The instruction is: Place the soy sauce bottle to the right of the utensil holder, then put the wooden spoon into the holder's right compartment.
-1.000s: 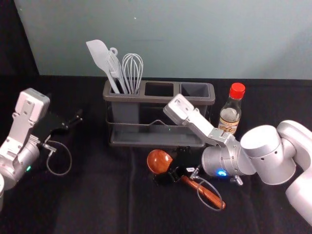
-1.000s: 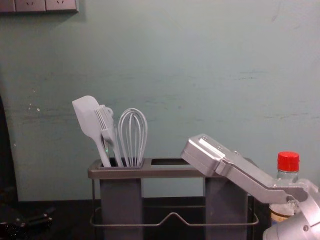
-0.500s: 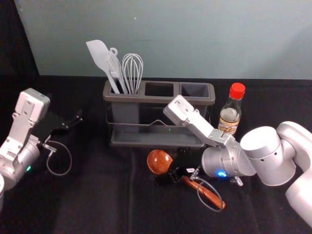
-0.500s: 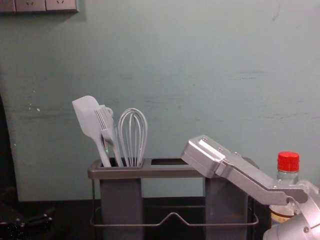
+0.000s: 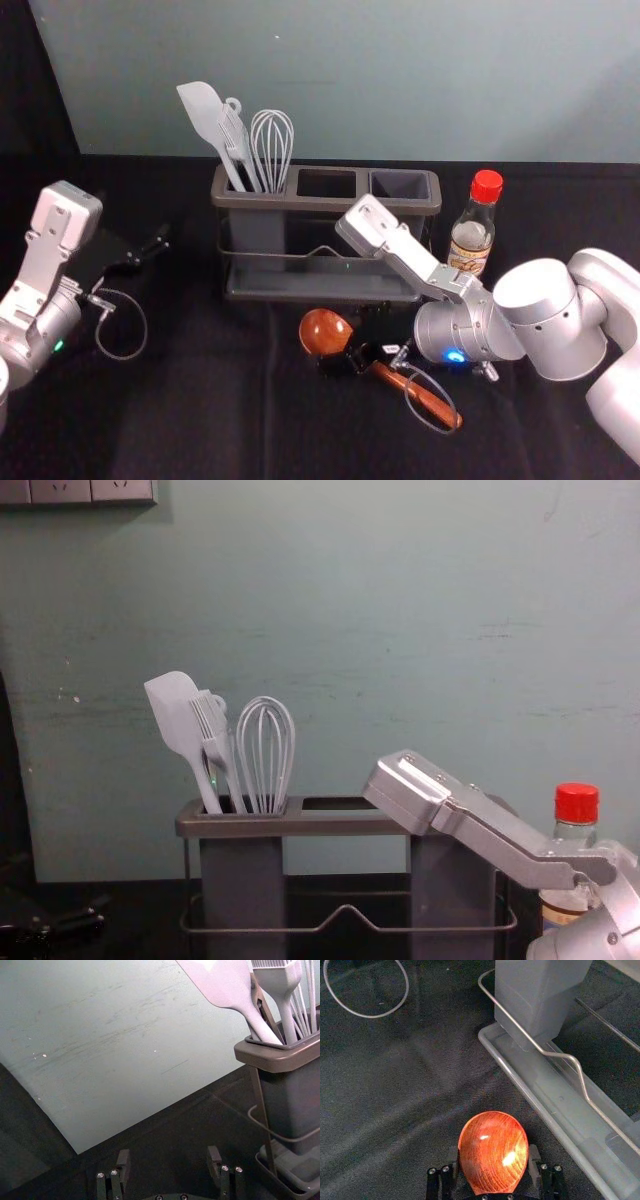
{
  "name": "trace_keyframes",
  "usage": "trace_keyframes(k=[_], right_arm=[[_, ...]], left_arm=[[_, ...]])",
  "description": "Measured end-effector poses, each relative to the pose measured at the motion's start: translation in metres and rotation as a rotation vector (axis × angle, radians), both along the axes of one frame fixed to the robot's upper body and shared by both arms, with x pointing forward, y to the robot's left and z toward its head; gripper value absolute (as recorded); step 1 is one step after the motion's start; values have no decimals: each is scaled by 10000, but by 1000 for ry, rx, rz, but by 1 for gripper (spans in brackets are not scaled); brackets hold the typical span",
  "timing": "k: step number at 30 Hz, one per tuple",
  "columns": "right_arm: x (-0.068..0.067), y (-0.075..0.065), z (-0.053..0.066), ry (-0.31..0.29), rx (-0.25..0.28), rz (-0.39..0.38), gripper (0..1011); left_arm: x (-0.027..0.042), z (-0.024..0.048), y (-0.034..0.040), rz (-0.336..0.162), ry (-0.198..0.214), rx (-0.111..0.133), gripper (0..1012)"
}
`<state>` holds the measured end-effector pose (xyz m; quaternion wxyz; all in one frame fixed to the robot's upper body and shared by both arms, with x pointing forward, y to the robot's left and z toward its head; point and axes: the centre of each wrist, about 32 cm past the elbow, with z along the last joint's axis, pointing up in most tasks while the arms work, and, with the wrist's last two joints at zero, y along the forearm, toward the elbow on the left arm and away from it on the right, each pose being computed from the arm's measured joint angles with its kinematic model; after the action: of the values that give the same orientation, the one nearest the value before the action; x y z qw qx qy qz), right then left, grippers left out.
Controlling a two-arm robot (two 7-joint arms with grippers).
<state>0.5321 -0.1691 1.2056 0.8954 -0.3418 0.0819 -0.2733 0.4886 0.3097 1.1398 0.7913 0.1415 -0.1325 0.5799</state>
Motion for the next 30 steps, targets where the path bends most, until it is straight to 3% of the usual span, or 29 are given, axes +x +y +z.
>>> trace_keyframes(k=[16, 30], right_arm=[[1, 0, 1, 1, 1, 0, 828], [-230, -121, 221, -178, 134, 74, 828]], left_arm=[[0, 0, 0, 0, 0, 0, 1005], [0, 0, 0, 0, 0, 0, 1005]])
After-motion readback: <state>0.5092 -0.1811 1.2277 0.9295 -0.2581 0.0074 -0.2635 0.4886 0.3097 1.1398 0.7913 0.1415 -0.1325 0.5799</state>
